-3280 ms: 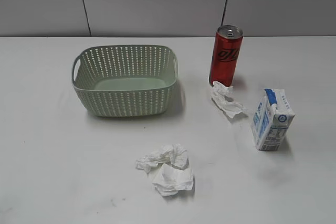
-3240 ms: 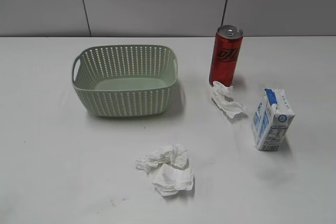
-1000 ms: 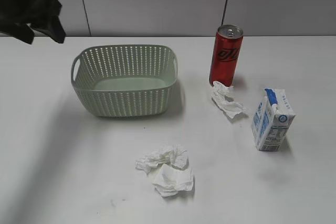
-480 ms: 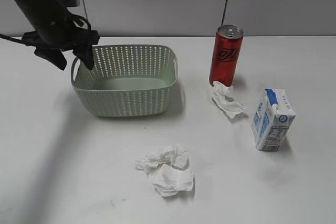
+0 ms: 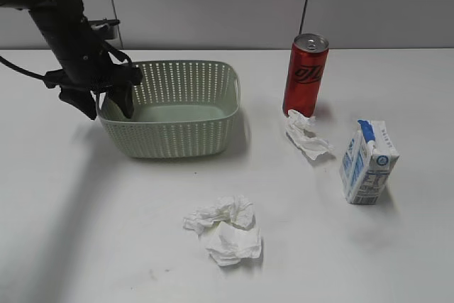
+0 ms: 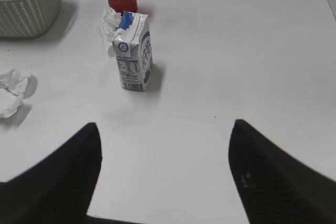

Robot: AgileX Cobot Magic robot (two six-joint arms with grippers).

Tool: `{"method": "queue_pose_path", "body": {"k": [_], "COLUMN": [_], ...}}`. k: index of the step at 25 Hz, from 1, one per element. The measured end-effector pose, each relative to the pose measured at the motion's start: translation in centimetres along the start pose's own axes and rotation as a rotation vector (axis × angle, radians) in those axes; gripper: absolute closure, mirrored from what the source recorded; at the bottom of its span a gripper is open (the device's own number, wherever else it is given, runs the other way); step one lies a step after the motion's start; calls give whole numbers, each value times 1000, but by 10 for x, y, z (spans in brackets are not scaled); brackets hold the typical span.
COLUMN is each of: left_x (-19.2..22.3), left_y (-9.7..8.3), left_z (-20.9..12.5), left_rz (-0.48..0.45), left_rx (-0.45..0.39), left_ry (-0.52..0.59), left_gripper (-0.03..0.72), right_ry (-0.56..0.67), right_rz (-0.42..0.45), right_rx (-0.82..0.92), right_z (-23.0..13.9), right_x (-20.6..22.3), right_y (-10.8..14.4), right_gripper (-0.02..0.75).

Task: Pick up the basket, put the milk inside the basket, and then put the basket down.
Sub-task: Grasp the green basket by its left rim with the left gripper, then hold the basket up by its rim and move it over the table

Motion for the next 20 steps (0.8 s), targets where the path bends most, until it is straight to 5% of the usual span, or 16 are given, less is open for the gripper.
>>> {"method": "queue_pose_path", "body": {"k": [4,10,20], "left_x": [0,0,-58], "left_y": [0,-3,-16], "left_z": [0,1,-4], "left_rz": [-1,-31,-27], "left_rx": [-2,-25,-37], "left_ry": [-3,-13,-62], "left_gripper": [326,667,688], "right_ry": [0,0,0], "right_rz": [0,0,0], "right_rx": [0,0,0], "right_z": [0,0,0], "right_x": [0,0,0], "right_y": [0,0,0], "right_gripper": [167,167,167]}}
Point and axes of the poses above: a point on each arm's last joint axis where the gripper is mounted, x pointing out along that axis toward the gripper, y along the wrist's bending axis when the last joint is at zero, z = x × y, the point moved 1 cm from there along x, pointing out along that axis toward the gripper, and after that the axes turned 14 degrees about x, right-handed, at the moved point
